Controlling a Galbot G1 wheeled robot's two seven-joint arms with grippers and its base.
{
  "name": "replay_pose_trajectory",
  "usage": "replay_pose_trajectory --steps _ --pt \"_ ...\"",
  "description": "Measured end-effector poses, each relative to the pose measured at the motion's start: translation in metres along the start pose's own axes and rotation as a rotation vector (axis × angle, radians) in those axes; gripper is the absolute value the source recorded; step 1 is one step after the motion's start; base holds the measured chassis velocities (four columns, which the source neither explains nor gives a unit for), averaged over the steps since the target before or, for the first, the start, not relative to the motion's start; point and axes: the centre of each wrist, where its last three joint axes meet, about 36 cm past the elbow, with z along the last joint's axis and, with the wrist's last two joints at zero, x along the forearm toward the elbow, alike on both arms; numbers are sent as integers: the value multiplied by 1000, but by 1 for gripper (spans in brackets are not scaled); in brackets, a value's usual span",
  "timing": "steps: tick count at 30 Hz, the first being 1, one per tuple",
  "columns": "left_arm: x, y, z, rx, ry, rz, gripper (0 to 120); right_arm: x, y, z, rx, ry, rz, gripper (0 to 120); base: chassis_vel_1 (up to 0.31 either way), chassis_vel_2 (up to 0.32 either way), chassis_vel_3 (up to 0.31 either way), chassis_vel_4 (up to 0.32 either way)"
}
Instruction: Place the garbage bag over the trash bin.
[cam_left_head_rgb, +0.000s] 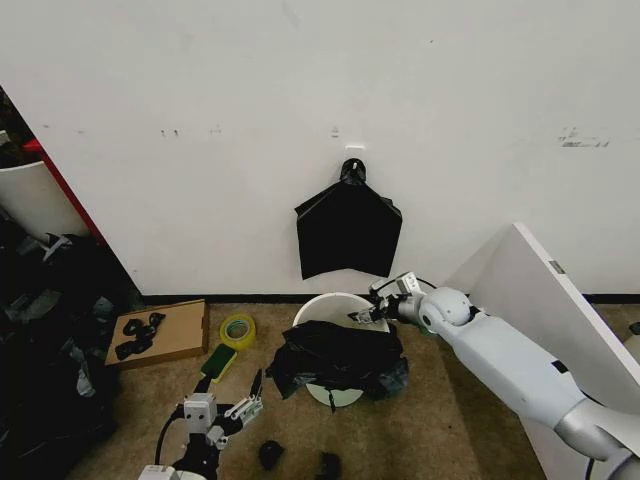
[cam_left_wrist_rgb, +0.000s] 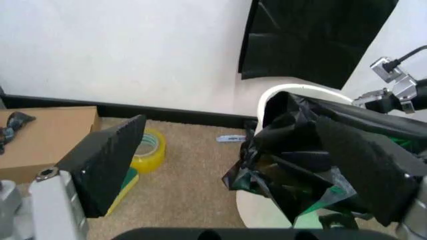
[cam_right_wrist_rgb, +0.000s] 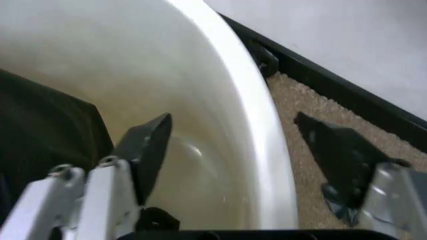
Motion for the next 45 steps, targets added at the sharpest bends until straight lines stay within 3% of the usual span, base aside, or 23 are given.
replay_pose_trajectory --steps 2,4,7,9,14,17,25,30,36,41,45 --pt "2 -1 0 6 4 -4 100 0 -1 -1 -6 -2 -11 57 0 0 0 0" --pt "2 -1 0 9 5 -4 100 0 -1 -1 -8 -3 -14 56 0 0 0 0" --pt "3 -7 -1 33 10 -6 100 2 -6 -2 -15 -2 -36 31 0 0 0 0" --pt "3 -8 -2 35 11 -6 100 2 -7 -1 -15 -1 -37 28 0 0 0 0" --pt "3 -9 -2 37 14 -7 100 4 -7 3 -24 1 -38 6 0 0 0 0" --pt "3 -10 -3 38 13 -7 100 5 -6 5 -38 -2 -40 0 0 0 0 0" --pt "2 -11 -5 42 11 -2 100 17 -1 12 -109 -26 15 0 0 0 0 0" --pt "-4 -13 -7 53 6 7 100 42 9 12 -271 -69 133 0 0 0 0 0" --pt "-6 -14 -11 51 5 21 100 63 24 18 -373 -95 236 0 0 0 0 0" --pt "-10 -12 -13 43 3 34 100 79 51 33 -493 -90 363 0 0 0 0 0" --pt "-15 -14 -13 45 6 45 100 85 95 34 -610 -131 446 0 0 0 0 0"
